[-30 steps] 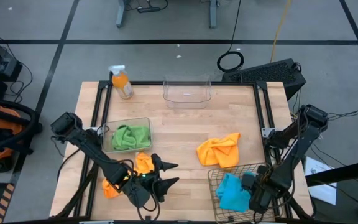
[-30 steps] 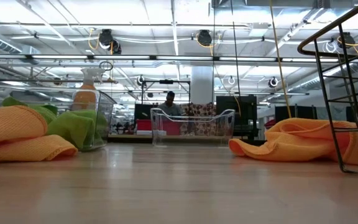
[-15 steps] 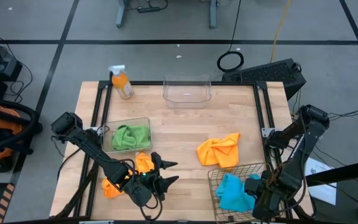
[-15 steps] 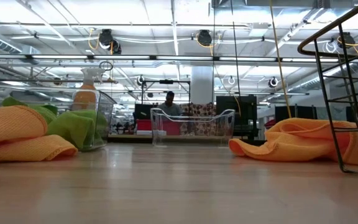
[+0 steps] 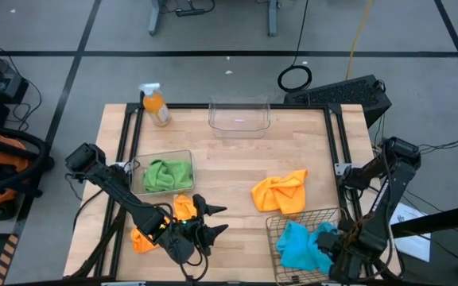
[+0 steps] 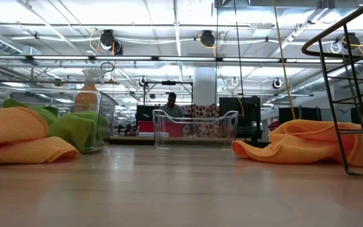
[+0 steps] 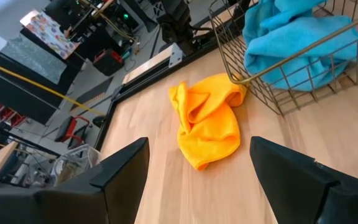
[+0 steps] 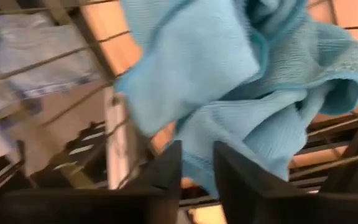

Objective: Sort microfiber towel by color & place in baskets
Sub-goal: Put the blue microfiber towel into the wire basket, then put the bottom left orange microfiber towel into the top transparent bin

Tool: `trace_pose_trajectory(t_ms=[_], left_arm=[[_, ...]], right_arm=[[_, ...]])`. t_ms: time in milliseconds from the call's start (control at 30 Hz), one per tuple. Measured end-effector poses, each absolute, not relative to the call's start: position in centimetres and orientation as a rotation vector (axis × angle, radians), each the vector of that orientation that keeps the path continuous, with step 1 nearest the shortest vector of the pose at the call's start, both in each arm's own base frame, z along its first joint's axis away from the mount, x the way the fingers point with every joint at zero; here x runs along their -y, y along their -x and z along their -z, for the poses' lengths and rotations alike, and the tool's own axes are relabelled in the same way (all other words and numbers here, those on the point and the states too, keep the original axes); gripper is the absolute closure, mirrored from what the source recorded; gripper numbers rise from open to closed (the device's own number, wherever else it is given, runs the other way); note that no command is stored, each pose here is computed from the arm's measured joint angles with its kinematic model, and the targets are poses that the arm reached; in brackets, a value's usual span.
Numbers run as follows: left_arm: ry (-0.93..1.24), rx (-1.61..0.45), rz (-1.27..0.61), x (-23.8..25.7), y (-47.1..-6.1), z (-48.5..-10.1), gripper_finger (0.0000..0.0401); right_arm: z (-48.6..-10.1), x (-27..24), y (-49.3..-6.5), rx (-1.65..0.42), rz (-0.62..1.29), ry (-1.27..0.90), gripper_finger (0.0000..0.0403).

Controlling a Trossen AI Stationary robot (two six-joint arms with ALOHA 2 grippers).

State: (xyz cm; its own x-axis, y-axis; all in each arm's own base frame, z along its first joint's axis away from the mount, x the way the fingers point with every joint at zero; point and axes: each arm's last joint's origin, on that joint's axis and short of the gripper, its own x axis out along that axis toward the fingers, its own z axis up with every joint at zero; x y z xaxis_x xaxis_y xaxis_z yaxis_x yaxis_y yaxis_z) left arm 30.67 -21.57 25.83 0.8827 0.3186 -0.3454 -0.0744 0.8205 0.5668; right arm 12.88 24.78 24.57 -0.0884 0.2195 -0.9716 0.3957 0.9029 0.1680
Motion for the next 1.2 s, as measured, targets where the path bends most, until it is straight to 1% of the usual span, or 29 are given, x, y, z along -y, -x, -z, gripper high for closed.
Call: trace_pose_trajectory(t_ms=[100, 167, 300, 400, 533, 733, 933, 1100, 1200], left_arm=[[-0.571, -0.448, -0.218, 21.6, -30.7, -25.8, 0.0115], [-0.553, -0.447, -0.222, 21.5, -30.7, -25.8, 0.0115], [-0.554, -0.448, -0.219, 21.6, -30.6, -25.8, 0.0115], [-0.539, -0.459, -0.219, 21.5, -30.5, -25.6, 0.0115], [-0.49, -0.509, -0.239, 21.3, -30.1, -25.0, 0.0115], [-0.362, -0.644, -0.253, 20.6, -29.1, -23.7, 0.0115], [-0.226, -0.734, -0.253, 20.8, -28.0, -23.0, 0.0115], [-0.155, -0.788, -0.257, 21.4, -26.7, -22.6, 0.0115], [-0.117, -0.826, -0.281, 21.7, -25.7, -22.3, 0.0115]], right_arm=[[-23.0, -24.4, -12.7, -1.684, 0.171, -0.451, 0.0386], [-21.9, -24.2, -12.8, -1.681, 0.151, -0.453, 0.0395], [-20.6, -23.8, -13.2, -1.677, 0.122, -0.455, 0.0375], [-20.8, -23.6, -13.3, -1.706, 0.135, -0.458, 0.0368], [-22.2, -24.3, -13.6, -1.737, 0.095, -0.505, 0.0363], [-25.4, -25.4, -14.4, -1.644, 0.011, -0.543, 0.035], [-27.1, -25.1, -14.6, -1.553, 0.015, -0.449, 0.034], [-27.1, -24.1, -14.5, -1.539, 0.034, -0.293, 0.0339], [-27.0, -23.3, -14.8, -1.494, 0.061, -0.189, 0.0339]])
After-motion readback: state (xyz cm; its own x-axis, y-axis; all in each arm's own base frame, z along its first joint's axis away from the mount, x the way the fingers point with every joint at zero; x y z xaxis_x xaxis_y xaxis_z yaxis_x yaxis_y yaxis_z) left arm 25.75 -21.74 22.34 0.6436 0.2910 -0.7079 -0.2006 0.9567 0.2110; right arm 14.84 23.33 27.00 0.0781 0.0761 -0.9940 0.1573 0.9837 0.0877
